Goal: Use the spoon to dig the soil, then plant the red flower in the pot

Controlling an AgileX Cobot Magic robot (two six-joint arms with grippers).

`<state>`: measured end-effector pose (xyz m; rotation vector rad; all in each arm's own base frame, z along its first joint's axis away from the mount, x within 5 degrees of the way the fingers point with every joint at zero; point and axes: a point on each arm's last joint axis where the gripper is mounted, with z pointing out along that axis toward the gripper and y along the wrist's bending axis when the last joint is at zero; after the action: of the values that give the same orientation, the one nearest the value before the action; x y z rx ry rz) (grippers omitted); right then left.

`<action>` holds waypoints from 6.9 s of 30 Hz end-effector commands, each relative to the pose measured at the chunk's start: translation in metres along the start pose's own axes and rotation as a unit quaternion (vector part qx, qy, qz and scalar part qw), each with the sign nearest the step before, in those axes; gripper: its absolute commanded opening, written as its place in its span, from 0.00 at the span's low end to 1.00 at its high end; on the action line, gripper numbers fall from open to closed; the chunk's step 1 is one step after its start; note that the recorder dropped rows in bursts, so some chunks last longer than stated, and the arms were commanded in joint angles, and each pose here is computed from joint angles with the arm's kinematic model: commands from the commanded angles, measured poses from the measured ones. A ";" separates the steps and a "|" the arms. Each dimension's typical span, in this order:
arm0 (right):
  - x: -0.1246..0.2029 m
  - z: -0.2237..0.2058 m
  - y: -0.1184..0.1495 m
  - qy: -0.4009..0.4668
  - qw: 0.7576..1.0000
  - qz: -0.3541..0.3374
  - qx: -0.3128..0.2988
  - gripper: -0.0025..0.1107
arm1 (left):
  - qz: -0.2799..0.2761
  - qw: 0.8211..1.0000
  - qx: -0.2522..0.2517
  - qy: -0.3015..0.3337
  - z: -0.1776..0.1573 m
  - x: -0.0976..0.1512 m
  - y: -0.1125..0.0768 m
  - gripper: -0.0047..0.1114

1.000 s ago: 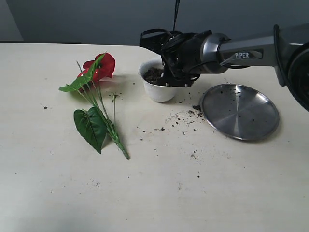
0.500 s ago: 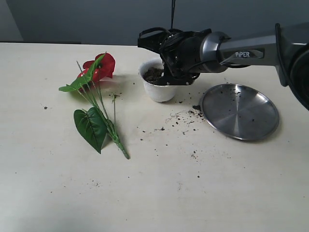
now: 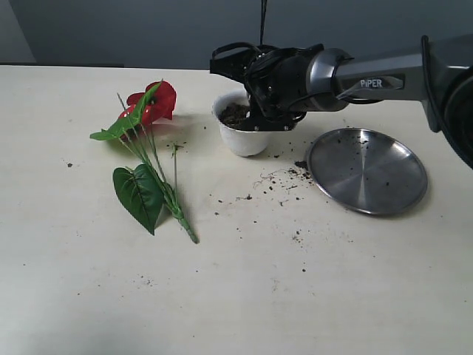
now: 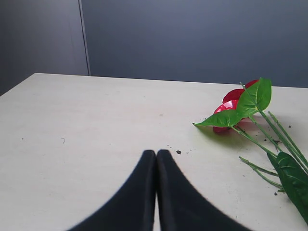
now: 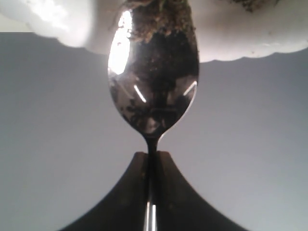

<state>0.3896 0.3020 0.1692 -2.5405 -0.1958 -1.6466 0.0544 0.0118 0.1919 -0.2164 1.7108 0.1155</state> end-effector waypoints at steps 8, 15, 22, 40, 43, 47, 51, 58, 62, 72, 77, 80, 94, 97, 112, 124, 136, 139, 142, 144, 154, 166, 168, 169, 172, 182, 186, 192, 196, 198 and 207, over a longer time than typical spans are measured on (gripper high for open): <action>0.008 0.002 -0.004 0.007 1.000 0.000 0.014 0.02 | -0.003 1.000 0.000 -0.004 0.000 0.000 0.000 0.05; 0.007 0.008 -0.009 0.009 1.000 0.003 0.022 0.02 | -0.003 1.000 0.000 -0.004 0.000 0.000 0.000 0.05; -0.001 0.010 -0.014 0.000 1.000 -0.002 0.028 0.02 | -0.003 1.000 0.000 -0.004 0.000 0.000 0.000 0.05; -0.024 0.009 -0.004 -0.026 0.999 -0.018 0.007 0.02 | -0.003 1.000 0.000 -0.004 0.000 0.000 0.000 0.05; -0.025 0.008 -0.007 -0.027 0.999 -0.018 0.011 0.02 | -0.003 1.000 0.000 -0.004 0.000 0.000 0.000 0.05; -0.028 0.003 -0.017 -0.028 0.999 -0.021 0.022 0.02 | -0.003 1.000 0.000 -0.004 0.000 0.000 0.000 0.05; -0.029 -0.001 -0.023 -0.028 0.999 -0.017 0.028 0.02 | -0.003 1.000 0.000 -0.004 0.000 0.000 0.000 0.05; -0.019 -0.005 -0.021 -0.011 1.000 -0.012 0.016 0.02 | -0.003 1.000 0.000 -0.004 0.000 0.000 0.000 0.05; -0.013 -0.011 -0.022 -0.004 1.000 -0.010 0.017 0.02 | -0.003 1.000 0.000 -0.004 0.000 0.000 0.000 0.05; -0.017 -0.026 -0.020 -0.013 1.000 -0.021 0.018 0.02 | -0.003 1.000 0.000 -0.004 0.000 0.000 0.000 0.05; -0.009 -0.031 -0.020 -0.005 1.000 -0.018 0.021 0.02 | -0.003 1.000 0.000 -0.004 0.000 0.000 0.000 0.05; -0.007 -0.031 -0.019 -0.003 0.999 -0.025 0.020 0.02 | -0.003 1.000 0.000 -0.004 0.000 0.000 0.000 0.05; 0.003 -0.008 -0.005 -0.011 0.999 -0.016 0.034 0.02 | -0.003 1.000 0.000 -0.004 0.000 0.000 0.000 0.05; 0.000 -0.002 -0.008 -0.011 0.999 -0.016 0.035 0.02 | -0.003 1.000 0.000 -0.004 0.000 0.000 0.000 0.05; -0.007 0.010 -0.011 -0.010 0.999 -0.017 0.028 0.02 | -0.003 1.000 0.000 -0.004 0.000 0.000 0.000 0.05; -0.038 0.003 0.003 -0.049 0.998 -0.044 0.004 0.02 | -0.003 1.000 0.000 -0.004 0.000 0.000 0.000 0.05; -0.018 -0.009 0.003 -0.034 0.999 -0.032 0.017 0.02 | -0.003 1.000 0.000 -0.004 0.000 0.000 0.000 0.05; -0.014 -0.012 0.003 -0.030 0.999 -0.030 0.020 0.02 | -0.003 1.000 0.000 -0.004 0.000 0.000 0.000 0.05; -0.008 -0.015 0.002 -0.026 0.999 -0.027 0.025 0.02 | -0.003 1.000 0.000 -0.004 0.000 0.000 0.000 0.05; -0.005 -0.016 0.002 -0.023 0.999 -0.025 0.026 0.02 | -0.003 1.000 0.000 -0.004 0.000 0.000 0.000 0.05; 0.013 -0.015 -0.004 0.000 0.999 -0.014 0.036 0.02 | -0.003 1.000 0.000 -0.004 0.000 0.000 0.000 0.05; 0.010 -0.002 0.006 -0.009 0.999 -0.009 0.033 0.02 | -0.003 1.000 0.000 -0.004 0.000 0.000 0.000 0.05; 0.008 -0.001 0.006 -0.011 0.999 -0.010 0.033 0.02 | -0.003 1.000 0.000 -0.004 0.000 0.000 0.000 0.05; 0.006 0.001 0.006 -0.013 0.999 -0.011 0.032 0.02 | -0.003 1.000 0.000 -0.004 0.000 0.000 0.000 0.05; 0.005 0.001 0.005 -0.018 0.999 -0.011 0.040 0.02 | -0.003 1.000 0.000 -0.004 0.000 0.000 0.000 0.05; -0.011 0.009 0.004 -0.034 0.999 -0.019 0.036 0.02 | -0.003 1.000 0.000 -0.004 0.000 0.000 0.000 0.05; -0.014 0.006 -0.004 -0.036 0.998 -0.022 0.045 0.02 | -0.003 1.000 0.000 -0.004 0.000 0.000 0.000 0.05; -0.016 0.002 -0.009 -0.034 0.998 -0.024 0.043 0.02 | -0.003 1.000 0.000 -0.004 0.000 0.000 0.000 0.05; -0.026 -0.002 -0.007 -0.039 0.998 -0.038 0.028 0.02 | -0.003 1.000 0.000 -0.004 0.000 0.000 0.000 0.05; -0.029 -0.003 -0.005 -0.043 0.998 -0.041 0.024 0.02 | -0.003 1.000 0.000 -0.004 0.000 0.000 0.000 0.05; -0.019 -0.015 -0.012 -0.032 0.998 -0.039 0.035 0.02 | -0.003 1.000 0.000 -0.004 0.000 0.000 0.000 0.05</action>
<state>0.3698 0.3083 0.1486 -2.5873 -0.3506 -1.5474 0.0544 0.0118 0.1919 -0.2164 1.7108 0.1155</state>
